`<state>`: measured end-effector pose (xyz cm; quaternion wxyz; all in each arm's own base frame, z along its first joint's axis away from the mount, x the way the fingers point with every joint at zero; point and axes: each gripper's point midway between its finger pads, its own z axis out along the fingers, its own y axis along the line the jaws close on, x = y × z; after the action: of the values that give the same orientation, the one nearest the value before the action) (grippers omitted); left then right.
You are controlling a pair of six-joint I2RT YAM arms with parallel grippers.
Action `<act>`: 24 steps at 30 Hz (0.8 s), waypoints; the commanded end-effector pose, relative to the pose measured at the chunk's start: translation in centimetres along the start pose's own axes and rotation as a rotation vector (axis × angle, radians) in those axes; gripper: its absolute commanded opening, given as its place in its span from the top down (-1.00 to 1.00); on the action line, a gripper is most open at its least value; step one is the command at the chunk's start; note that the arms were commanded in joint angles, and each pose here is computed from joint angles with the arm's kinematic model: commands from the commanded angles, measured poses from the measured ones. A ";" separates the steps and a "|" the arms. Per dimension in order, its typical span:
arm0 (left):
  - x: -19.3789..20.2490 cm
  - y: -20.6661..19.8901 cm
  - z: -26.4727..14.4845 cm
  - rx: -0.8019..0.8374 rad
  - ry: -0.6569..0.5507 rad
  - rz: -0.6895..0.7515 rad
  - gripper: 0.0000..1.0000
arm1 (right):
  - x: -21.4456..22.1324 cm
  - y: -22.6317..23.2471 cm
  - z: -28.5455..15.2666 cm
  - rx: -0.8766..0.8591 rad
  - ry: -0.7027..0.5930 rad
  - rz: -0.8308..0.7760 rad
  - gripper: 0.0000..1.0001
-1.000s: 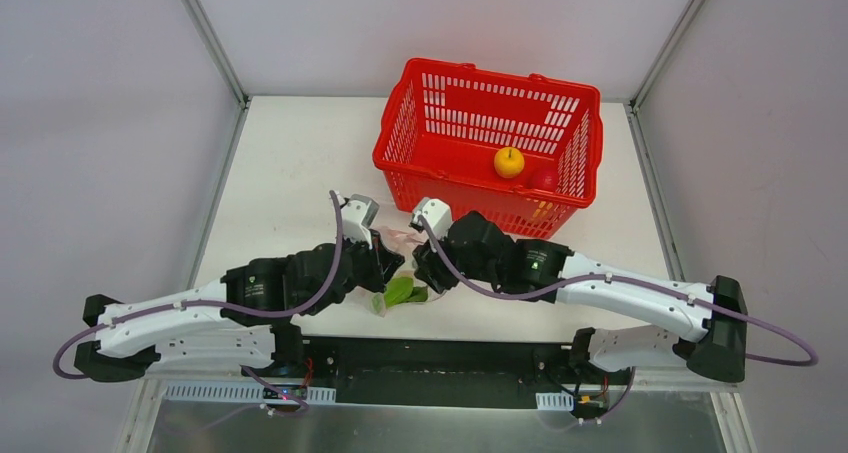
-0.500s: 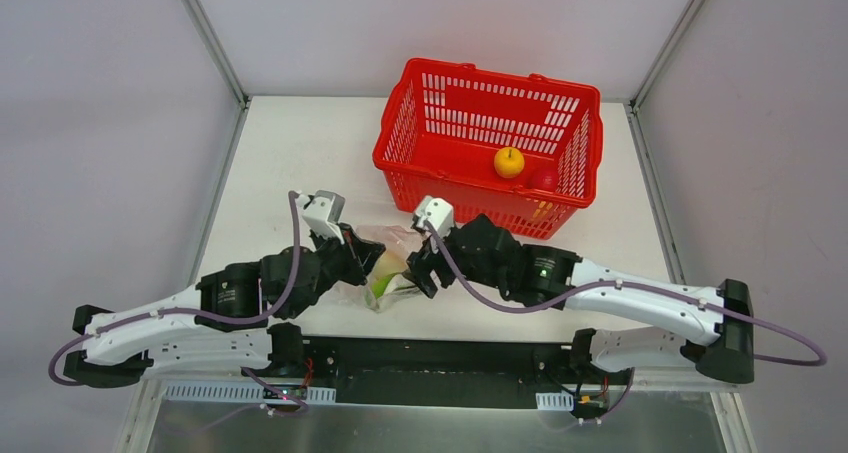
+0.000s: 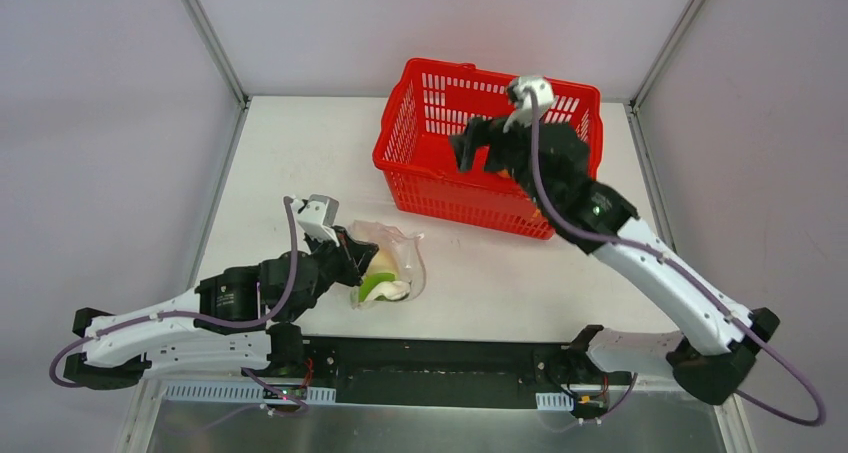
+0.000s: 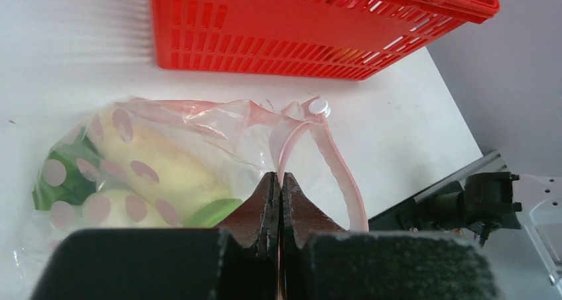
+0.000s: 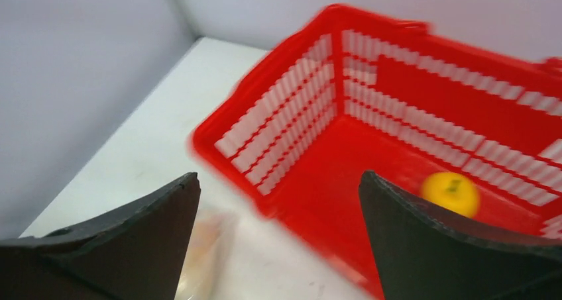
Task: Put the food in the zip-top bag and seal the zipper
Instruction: Place the fake vegetable in the zipper food storage bag, then pick up the fake fruit from the bin.
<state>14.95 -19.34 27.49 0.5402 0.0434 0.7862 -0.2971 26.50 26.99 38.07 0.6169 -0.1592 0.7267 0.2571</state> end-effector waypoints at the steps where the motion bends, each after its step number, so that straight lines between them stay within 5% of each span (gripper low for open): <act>1: 0.0 1.4 0.5 -0.088 -0.018 0.058 1.00 | 1.3 -9.6 3.3 0.326 0.129 -0.017 -0.88; 10: 1.1 0.2 0.9 -0.060 0.042 0.080 1.00 | 8.5 -19.9 9.1 0.504 0.369 0.096 -0.99; 21: 3.5 -0.5 1.4 0.009 0.082 0.036 1.00 | 14.7 -25.1 14.0 0.620 0.430 0.189 -0.99; 24: 3.4 -0.5 1.2 0.019 0.077 0.030 1.00 | 15.3 -27.3 14.5 0.705 0.362 0.175 -0.99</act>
<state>14.67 -20.59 23.45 0.5135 0.0802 0.8135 -0.2610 47.74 14.99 15.40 0.4163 0.0371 0.9081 0.0242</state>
